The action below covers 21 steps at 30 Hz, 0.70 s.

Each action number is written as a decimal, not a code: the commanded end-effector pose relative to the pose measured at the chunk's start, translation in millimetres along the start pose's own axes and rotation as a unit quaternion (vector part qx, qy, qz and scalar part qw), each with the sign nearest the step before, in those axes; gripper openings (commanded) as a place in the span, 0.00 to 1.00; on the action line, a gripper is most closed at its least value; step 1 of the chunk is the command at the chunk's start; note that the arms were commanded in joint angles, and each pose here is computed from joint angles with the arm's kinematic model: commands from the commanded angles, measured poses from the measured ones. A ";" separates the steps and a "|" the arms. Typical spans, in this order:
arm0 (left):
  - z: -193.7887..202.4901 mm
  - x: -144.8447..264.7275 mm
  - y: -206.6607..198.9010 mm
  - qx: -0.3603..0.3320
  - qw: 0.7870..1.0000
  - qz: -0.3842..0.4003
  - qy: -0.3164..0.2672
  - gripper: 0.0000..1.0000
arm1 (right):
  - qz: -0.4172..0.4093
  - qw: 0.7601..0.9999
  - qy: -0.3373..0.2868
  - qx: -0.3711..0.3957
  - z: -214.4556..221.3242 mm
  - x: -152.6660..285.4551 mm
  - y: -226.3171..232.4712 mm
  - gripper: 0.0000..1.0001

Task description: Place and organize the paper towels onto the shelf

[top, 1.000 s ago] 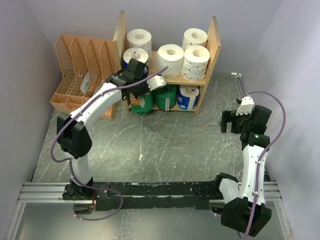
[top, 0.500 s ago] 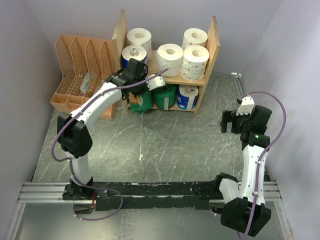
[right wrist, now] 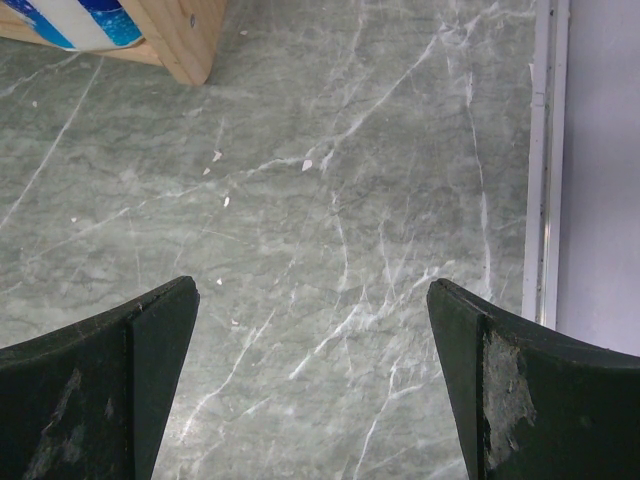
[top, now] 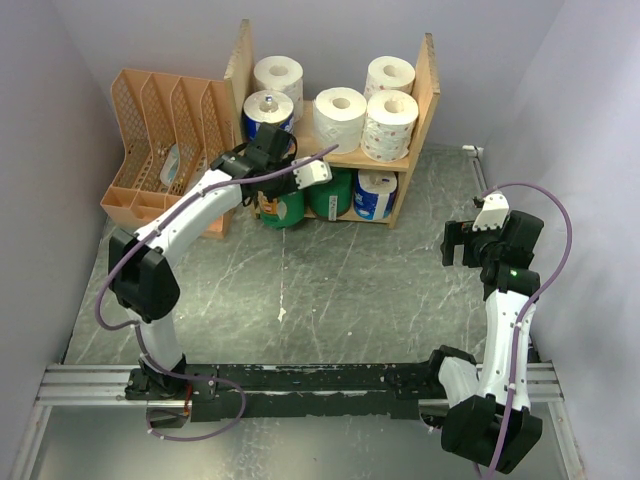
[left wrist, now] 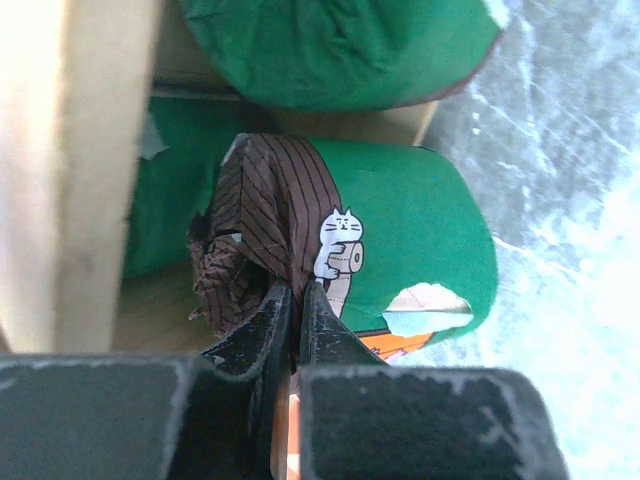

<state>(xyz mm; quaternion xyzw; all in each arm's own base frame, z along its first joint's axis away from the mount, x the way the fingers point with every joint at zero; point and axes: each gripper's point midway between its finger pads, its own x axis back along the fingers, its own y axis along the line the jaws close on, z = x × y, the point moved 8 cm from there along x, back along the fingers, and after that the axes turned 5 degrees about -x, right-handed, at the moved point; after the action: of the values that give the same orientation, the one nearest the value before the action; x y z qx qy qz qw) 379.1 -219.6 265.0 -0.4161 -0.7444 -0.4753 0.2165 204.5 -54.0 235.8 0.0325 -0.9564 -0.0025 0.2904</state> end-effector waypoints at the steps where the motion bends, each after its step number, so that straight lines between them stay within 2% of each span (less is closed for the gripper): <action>1: 14.1 4.3 -39.9 -0.006 0.994 0.102 0.036 0.07 | 0.004 1.000 -0.008 0.003 0.1 2.4 -1.6 1.00; 7: 12.9 12.9 -43.3 -0.016 0.993 0.107 0.039 0.07 | 0.004 1.000 -0.008 0.003 -0.2 2.5 -1.5 1.00; 16: -1.3 33.1 -19.1 -0.023 1.000 0.006 0.013 0.07 | 0.004 1.000 -0.008 0.003 0.2 2.7 -1.4 1.00; 21: -8.6 45.9 -8.6 -0.029 0.999 -0.019 0.006 0.07 | 0.004 1.000 -0.007 0.002 0.0 2.3 -1.6 1.00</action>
<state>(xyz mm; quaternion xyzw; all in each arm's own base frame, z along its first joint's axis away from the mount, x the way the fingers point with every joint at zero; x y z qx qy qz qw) 345.7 -213.3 267.6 -0.4325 -0.7181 -0.4908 0.2374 204.3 -53.9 236.2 0.0324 -0.9566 -0.0020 0.2895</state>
